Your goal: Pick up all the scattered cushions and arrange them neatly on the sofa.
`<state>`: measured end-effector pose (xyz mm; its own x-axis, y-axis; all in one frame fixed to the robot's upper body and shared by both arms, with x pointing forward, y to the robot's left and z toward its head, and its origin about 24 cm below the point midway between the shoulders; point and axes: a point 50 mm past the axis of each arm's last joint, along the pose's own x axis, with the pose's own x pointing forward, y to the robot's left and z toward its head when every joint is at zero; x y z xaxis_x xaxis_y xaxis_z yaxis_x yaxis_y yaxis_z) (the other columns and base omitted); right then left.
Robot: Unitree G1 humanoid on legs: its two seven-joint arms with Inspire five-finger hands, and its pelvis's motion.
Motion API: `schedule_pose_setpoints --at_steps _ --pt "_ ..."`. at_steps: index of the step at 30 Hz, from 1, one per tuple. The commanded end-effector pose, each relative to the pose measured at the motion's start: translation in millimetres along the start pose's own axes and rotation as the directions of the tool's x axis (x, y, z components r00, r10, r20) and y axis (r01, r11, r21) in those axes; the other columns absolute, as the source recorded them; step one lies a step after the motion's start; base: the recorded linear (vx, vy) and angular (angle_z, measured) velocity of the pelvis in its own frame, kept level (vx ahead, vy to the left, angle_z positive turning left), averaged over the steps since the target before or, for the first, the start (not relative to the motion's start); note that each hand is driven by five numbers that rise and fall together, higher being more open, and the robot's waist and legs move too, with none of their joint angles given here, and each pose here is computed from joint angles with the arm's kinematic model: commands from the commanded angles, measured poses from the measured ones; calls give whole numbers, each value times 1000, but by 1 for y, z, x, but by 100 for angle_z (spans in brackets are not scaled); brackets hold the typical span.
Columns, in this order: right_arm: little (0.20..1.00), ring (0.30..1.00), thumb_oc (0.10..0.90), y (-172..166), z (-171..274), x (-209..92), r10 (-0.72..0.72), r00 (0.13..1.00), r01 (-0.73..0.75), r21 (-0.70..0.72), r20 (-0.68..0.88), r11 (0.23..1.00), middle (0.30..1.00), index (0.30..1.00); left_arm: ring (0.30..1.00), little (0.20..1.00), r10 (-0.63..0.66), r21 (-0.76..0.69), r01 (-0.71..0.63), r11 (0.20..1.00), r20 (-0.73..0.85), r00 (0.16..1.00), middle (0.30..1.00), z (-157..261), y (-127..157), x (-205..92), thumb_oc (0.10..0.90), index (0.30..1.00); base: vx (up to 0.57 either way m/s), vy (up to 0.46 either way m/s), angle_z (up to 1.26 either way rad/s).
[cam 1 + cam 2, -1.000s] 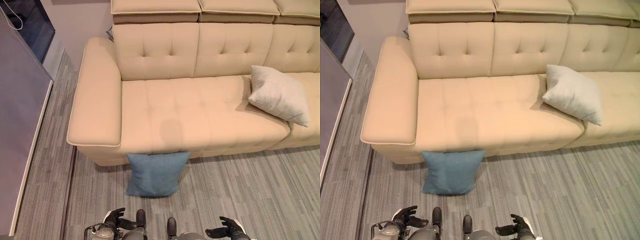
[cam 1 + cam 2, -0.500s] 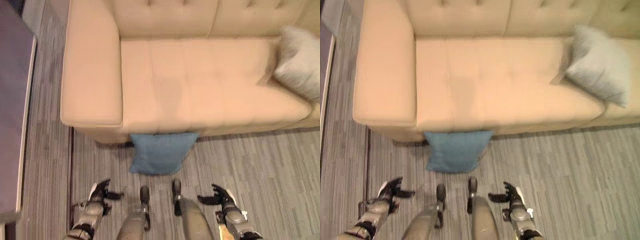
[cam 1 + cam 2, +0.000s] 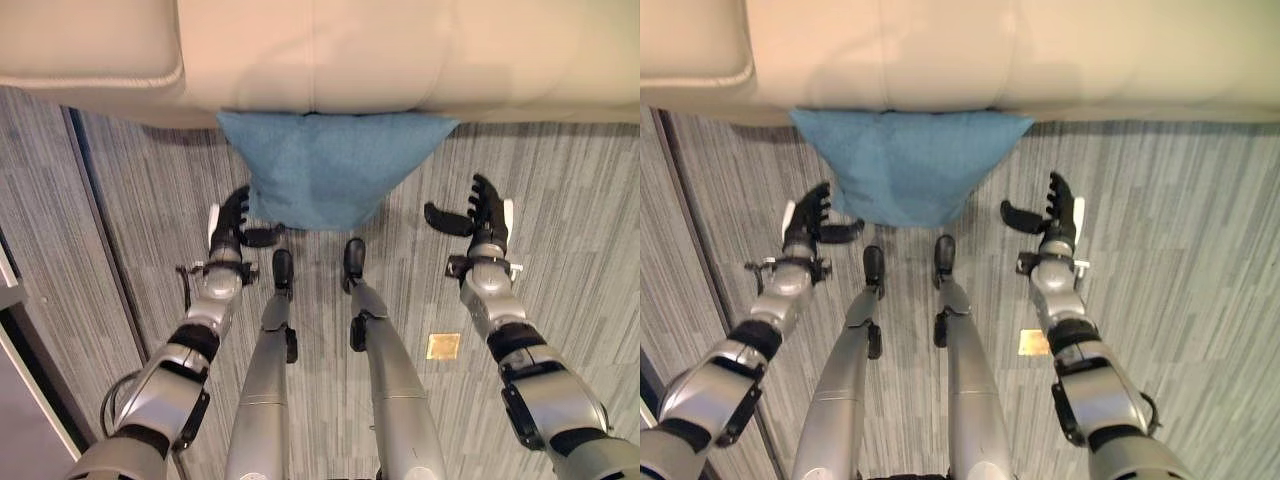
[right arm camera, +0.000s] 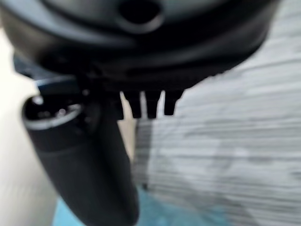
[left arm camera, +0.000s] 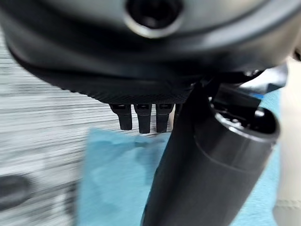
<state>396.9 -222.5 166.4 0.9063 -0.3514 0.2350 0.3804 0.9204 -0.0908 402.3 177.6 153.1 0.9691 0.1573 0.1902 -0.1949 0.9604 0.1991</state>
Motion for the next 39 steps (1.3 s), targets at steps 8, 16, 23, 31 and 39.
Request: schedule_pose_setpoints --at_steps 8,16,23,31,39 --pt "900 900 800 48 44 -3 128 975 -141 60 180 988 900 900 900 900 -40 -52 52 997 203 978 900 49 -28 4 800 900 -4 -9 7" --pt "300 300 400 97 87 -25 270 895 -350 186 354 918 300 300 300 300 -128 -169 202 965 371 920 300 90 -69 -13 400 300 11 -30 4" --pt "300 300 400 89 66 -45 271 886 -369 215 377 904 300 300 300 300 -144 -228 235 945 355 924 300 67 -70 -31 400 300 -11 -5 0" --pt "300 300 400 55 2 -81 250 930 -316 237 268 919 300 300 300 300 -195 -282 265 922 251 948 300 12 -66 -67 400 300 -35 -31 -1" --pt "300 300 400 23 -34 -124 272 941 -308 175 201 935 300 300 300 300 -271 -257 316 913 195 943 300 -25 -56 -108 400 300 44 -74 -11"
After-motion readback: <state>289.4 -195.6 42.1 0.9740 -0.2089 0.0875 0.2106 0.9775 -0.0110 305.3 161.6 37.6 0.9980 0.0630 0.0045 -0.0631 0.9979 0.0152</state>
